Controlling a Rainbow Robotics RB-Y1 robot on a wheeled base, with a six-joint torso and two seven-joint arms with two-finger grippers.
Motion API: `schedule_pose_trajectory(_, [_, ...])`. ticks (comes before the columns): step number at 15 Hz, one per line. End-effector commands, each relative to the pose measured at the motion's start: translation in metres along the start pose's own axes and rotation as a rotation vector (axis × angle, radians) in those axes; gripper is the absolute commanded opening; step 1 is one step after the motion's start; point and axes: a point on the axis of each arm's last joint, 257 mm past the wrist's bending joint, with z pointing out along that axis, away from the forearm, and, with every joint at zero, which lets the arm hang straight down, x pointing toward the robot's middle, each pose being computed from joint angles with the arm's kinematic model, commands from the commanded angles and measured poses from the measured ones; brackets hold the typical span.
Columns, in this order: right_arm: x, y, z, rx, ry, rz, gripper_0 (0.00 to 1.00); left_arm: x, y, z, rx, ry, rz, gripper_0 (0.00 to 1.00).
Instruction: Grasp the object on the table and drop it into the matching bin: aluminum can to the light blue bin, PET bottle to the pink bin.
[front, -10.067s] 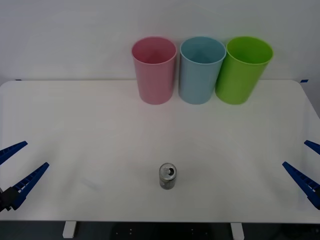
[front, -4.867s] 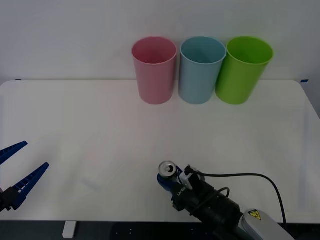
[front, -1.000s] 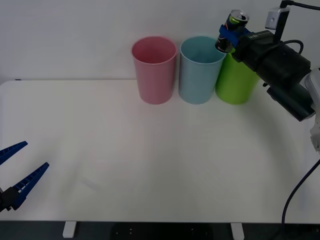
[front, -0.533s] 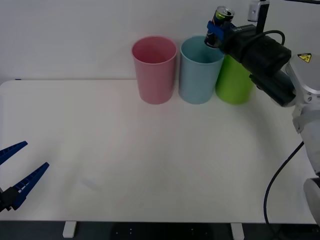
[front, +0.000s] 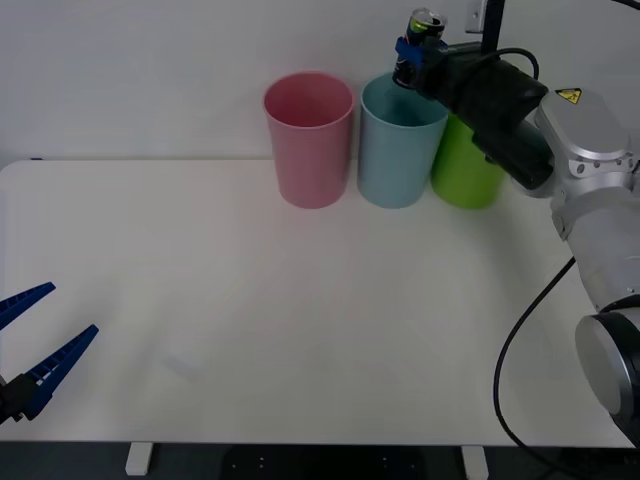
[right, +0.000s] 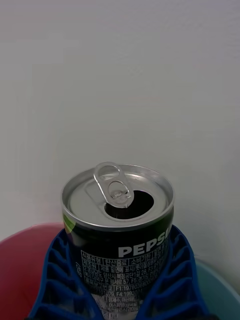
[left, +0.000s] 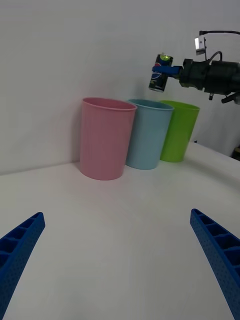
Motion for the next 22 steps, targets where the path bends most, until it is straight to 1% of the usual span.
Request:
schedule_pose_trajectory(1, [0.001, 0.000, 0.006, 0.030, -0.005, -0.001, 0.00, 0.000, 0.000, 0.000, 0.000, 0.000, 0.000, 1.00])
schedule_pose_trajectory(3, [0.002, 0.002, 0.006, 0.028, -0.005, -0.003, 0.01, 0.000, 0.000, 0.000, 0.000, 0.000, 0.000, 1.00])
schedule_pose_trajectory(4, [0.003, 0.003, 0.006, 0.027, -0.004, -0.004, 0.03, 0.000, 0.000, 0.000, 0.000, 0.000, 0.000, 1.00])
schedule_pose_trajectory(5, [0.003, 0.004, 0.007, 0.025, -0.003, -0.006, 0.07, 0.000, 0.000, 0.000, 0.000, 0.000, 0.000, 1.00])
schedule_pose_trajectory(7, [0.003, 0.004, 0.007, 0.025, -0.003, -0.017, 0.20, 0.000, 0.000, 0.000, 0.000, 0.000, 0.000, 1.00])
schedule_pose_trajectory(8, [0.003, 0.004, 0.007, 0.025, -0.002, -0.027, 0.60, 0.000, 0.000, 0.000, 0.000, 0.000, 0.000, 1.00])
schedule_pose_trajectory(9, [0.003, 0.003, 0.007, 0.025, -0.001, -0.038, 0.90, 0.000, 0.000, 0.000, 0.000, 0.000, 0.000, 1.00])
schedule_pose_trajectory(10, [0.003, 0.003, 0.007, 0.025, -0.001, -0.042, 1.00, 0.000, 0.000, 0.000, 0.000, 0.000, 0.000, 1.00])
schedule_pose_trajectory(12, [0.004, 0.004, 0.006, 0.024, 0.000, -0.059, 1.00, 0.000, 0.000, 0.000, 0.000, 0.000, 0.000, 1.00])
schedule_pose_trajectory(17, [0.005, 0.004, 0.006, 0.022, 0.001, -0.069, 1.00, 0.000, 0.000, 0.000, 0.000, 0.000, 0.000, 1.00])
schedule_pose_trajectory(18, [0.005, 0.005, 0.005, 0.015, -0.001, -0.056, 1.00, 0.000, 0.000, 0.000, 0.000, 0.000, 0.000, 1.00])
schedule_pose_trajectory(20, [0.006, 0.005, 0.002, 0.005, -0.003, -0.048, 1.00, 0.000, 0.000, 0.000, 0.000, 0.000, 0.000, 1.00])
schedule_pose_trajectory(21, [0.006, 0.004, -0.006, 0.002, -0.015, -0.041, 1.00, 0.000, 0.000, 0.000, 0.000, 0.000, 0.000, 1.00])
schedule_pose_trajectory(22, [0.005, 0.004, -0.012, 0.000, -0.026, -0.044, 1.00, 0.000, 0.000, 0.000, 0.000, 0.000, 0.000, 1.00])
